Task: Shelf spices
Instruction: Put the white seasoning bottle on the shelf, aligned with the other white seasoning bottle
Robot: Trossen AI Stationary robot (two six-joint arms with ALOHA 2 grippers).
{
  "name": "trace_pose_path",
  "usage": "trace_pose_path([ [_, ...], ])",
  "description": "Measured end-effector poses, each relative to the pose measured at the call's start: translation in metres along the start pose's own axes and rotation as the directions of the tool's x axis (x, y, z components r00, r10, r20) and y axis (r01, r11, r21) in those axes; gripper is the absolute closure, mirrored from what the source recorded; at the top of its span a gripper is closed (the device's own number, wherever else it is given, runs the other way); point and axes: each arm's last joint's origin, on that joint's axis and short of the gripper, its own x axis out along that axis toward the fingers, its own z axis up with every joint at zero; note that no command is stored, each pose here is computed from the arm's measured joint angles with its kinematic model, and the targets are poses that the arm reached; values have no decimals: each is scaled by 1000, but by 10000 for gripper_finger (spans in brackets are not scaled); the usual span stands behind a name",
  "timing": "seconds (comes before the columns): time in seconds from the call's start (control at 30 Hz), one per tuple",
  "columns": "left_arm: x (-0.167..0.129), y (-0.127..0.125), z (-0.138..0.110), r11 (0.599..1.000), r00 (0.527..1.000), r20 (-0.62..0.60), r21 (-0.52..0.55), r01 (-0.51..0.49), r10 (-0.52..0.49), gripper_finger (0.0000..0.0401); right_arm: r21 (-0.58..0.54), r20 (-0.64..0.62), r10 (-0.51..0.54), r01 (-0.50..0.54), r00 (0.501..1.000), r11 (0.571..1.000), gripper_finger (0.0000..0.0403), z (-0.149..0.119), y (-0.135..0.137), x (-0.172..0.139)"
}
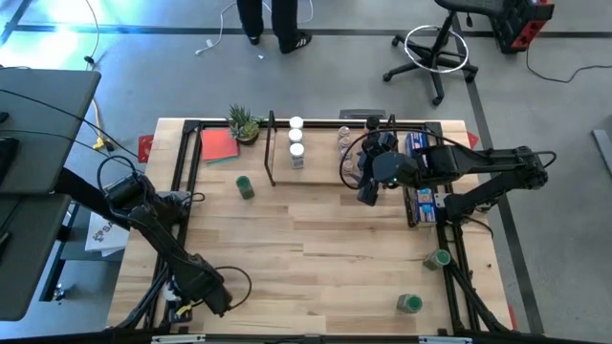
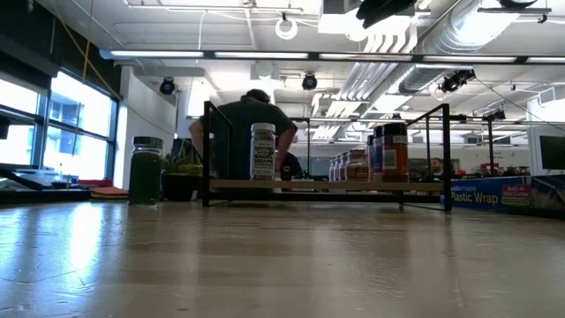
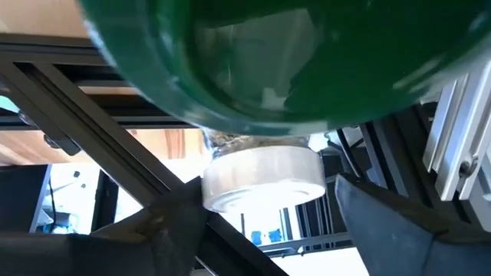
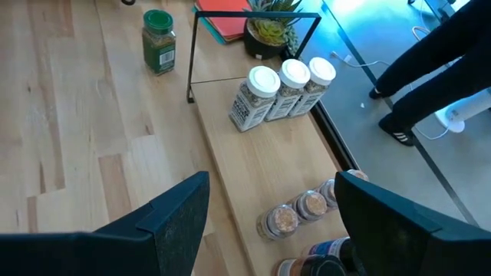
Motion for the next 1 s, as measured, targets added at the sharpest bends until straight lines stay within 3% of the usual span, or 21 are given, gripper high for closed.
trace_pose_path([
  [0.3, -5, 4, 5, 996, 1000, 21, -87, 10, -8, 203, 0, 0, 0, 0, 1000, 1000, 128, 0, 0, 0],
  [0.67, -39, 8, -13, 985, 998, 25, -159, -60, 64, 194, -3, 0, 0, 0, 1000, 1000, 128, 0, 0, 0],
  [0.8, -57, 18, -22, 981, 997, 69, -190, -23, 37, 196, -22, 0, 0, 0, 1000, 1000, 128, 0, 0, 0],
  [1.0, -87, 43, -34, 961, 982, 171, -252, 116, -74, 196, -76, 1, 0, 0, 1000, 997, 128, 0, 0, 0],
])
